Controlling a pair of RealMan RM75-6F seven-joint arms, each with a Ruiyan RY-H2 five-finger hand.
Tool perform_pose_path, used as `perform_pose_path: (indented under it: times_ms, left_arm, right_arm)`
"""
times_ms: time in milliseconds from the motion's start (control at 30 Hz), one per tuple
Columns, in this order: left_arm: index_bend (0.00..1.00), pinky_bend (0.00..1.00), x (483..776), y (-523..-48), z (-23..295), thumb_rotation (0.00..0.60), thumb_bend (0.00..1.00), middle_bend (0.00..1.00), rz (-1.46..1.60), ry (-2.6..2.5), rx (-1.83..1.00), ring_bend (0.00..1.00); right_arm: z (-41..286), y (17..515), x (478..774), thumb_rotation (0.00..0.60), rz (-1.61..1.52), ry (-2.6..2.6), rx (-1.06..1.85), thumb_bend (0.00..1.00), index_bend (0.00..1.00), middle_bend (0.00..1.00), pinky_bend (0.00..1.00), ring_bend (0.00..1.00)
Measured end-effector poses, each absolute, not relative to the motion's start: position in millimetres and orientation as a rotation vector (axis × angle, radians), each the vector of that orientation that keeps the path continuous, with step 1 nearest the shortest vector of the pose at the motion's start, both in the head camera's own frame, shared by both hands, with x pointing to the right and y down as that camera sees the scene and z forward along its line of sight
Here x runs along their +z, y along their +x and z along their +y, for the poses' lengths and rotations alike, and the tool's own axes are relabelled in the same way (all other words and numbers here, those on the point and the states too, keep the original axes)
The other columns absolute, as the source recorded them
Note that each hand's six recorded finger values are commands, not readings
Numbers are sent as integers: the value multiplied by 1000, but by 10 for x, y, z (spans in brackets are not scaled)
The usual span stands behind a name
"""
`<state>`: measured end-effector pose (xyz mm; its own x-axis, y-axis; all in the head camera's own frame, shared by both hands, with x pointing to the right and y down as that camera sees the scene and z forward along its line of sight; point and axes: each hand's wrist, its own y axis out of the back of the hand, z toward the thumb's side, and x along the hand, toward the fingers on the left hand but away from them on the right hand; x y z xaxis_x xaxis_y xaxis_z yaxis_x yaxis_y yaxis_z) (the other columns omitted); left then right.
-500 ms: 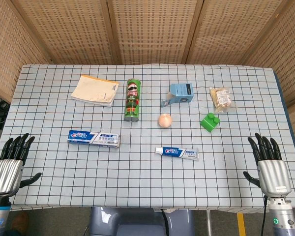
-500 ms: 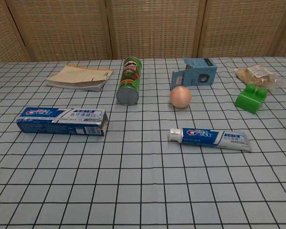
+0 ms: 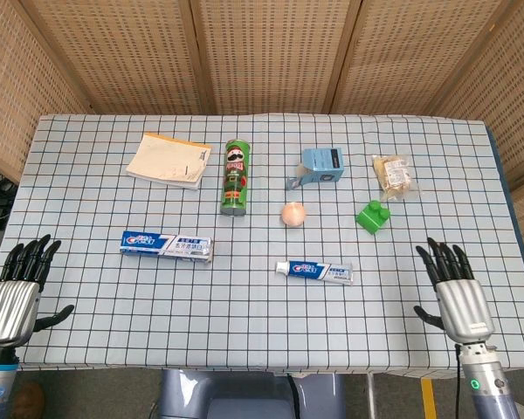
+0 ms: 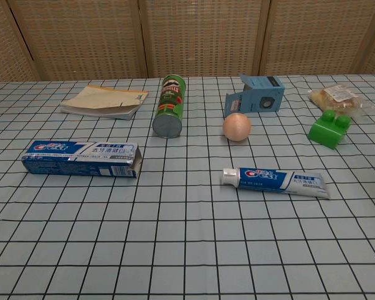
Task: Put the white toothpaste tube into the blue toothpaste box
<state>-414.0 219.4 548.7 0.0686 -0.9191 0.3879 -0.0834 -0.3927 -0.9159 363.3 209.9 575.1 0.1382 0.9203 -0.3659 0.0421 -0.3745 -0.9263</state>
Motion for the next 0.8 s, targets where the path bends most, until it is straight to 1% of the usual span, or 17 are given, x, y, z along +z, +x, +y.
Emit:
perform_pose_path:
  times_ms: [33, 100, 200, 367, 467, 800]
  left_arm:
    - [0, 0, 5499, -4140, 2190, 600, 0, 0, 1021, -1599, -1416, 0]
    - [0, 0, 5525, -4135, 2177, 600, 0, 0, 1016, -1599, -1426, 0]
    - [0, 0, 5564, -4128, 2160, 600, 0, 0, 1008, -1601, -1439, 0]
    - [0, 0, 5614, -4141, 2124, 600, 0, 0, 1008, -1605, -1460, 0]
    - [0, 0, 5641, -4150, 2108, 600, 0, 0, 1006, -1615, -1470, 0]
    - [0, 0, 5701, -4156, 2104, 600, 0, 0, 986, -1621, -1492, 0]
  right_arm:
    - [2067, 3588, 5802, 600, -940, -1603, 1335, 0, 266, 265, 307, 261]
    - [2008, 3484, 5940, 600, -901, -1637, 1318, 10, 302, 317, 337, 310]
    - [1934, 3284, 6172, 600, -860, -1719, 1311, 56, 331, 350, 368, 340]
    - [1835, 2987, 6569, 600, -827, -1820, 1365, 122, 339, 361, 387, 350]
    - [1805, 2832, 6752, 600, -814, -1838, 1408, 158, 344, 377, 388, 361]
    - [1751, 2273, 7070, 600, -720, -1776, 1442, 211, 367, 411, 433, 392]
